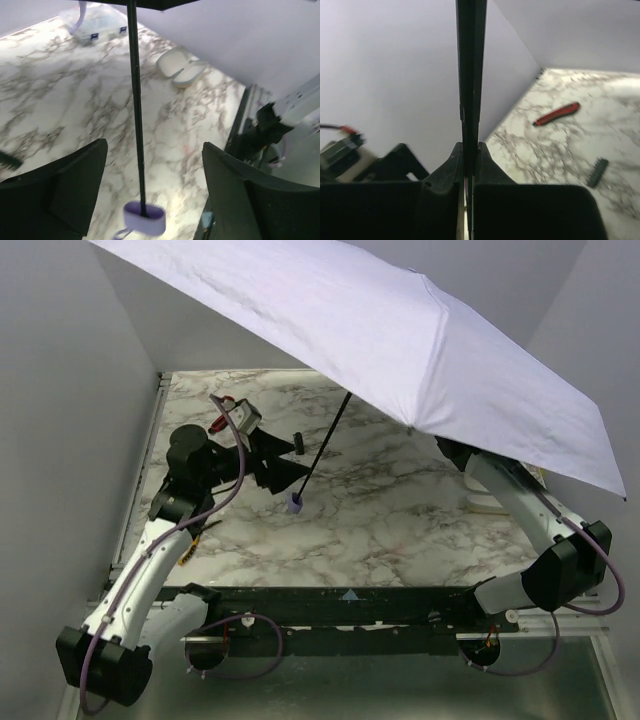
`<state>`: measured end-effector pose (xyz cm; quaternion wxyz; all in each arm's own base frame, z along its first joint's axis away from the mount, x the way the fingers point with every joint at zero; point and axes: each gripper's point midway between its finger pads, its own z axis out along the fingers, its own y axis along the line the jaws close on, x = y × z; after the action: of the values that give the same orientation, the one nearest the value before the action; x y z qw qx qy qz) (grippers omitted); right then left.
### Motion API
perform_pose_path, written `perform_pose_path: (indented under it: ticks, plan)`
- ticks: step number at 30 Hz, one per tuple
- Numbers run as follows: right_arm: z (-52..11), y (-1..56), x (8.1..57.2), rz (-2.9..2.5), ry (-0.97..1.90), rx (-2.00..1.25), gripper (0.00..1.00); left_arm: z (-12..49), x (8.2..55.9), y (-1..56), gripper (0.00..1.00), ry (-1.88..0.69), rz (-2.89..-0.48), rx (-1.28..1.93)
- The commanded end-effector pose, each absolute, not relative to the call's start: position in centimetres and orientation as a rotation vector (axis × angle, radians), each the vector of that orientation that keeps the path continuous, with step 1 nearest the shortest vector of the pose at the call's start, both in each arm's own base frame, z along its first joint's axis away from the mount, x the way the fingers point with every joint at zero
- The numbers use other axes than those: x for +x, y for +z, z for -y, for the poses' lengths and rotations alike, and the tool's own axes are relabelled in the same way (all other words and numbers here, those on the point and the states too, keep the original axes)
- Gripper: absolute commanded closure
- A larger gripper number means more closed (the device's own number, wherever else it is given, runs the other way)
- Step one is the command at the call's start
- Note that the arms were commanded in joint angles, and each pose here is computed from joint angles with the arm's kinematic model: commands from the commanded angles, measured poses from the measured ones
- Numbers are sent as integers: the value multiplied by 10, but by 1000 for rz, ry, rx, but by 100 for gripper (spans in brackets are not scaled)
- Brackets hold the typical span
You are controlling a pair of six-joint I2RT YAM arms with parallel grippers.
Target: Open the umbrella
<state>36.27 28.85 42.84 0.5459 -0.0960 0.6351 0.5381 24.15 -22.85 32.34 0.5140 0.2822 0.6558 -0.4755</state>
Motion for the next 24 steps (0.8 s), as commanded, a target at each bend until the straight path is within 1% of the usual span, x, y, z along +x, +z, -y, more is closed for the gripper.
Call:
perform_pose_path:
  ticks: [1, 3, 4, 5, 7, 9, 14, 18, 21, 24]
  plan:
    - [-267, 410, 373, -1579, 1142, -110, 100, 194, 218, 283, 18, -923, -1696, 803]
    - [-265, 393, 379, -1633, 1099, -88, 100, 181, 210, 264, 14, -858, -1745, 833]
    - [-266, 384, 381, -1658, 1092, -99, 100, 175, 206, 253, 9, -826, -1779, 836]
    - [-269, 377, 380, -1669, 1091, -135, 100, 169, 205, 243, 6, -791, -1806, 832]
    - [-277, 360, 377, -1680, 1096, -239, 99, 157, 205, 230, 3, -730, -1837, 804]
    - [-279, 339, 383, -1739, 1054, -268, 99, 145, 210, 222, 1, -664, -1870, 751]
    - [-263, 312, 399, -1847, 867, -234, 99, 106, 224, 198, 1, -470, -2060, 555]
    - [-256, 300, 401, -1924, 761, -153, 99, 80, 225, 191, 2, -354, -2126, 480]
    - [-264, 299, 390, -1942, 758, -111, 99, 70, 217, 184, 1, -295, -2145, 488]
    - [-276, 284, 379, -1954, 809, -153, 99, 66, 217, 187, 1, -292, -2129, 474]
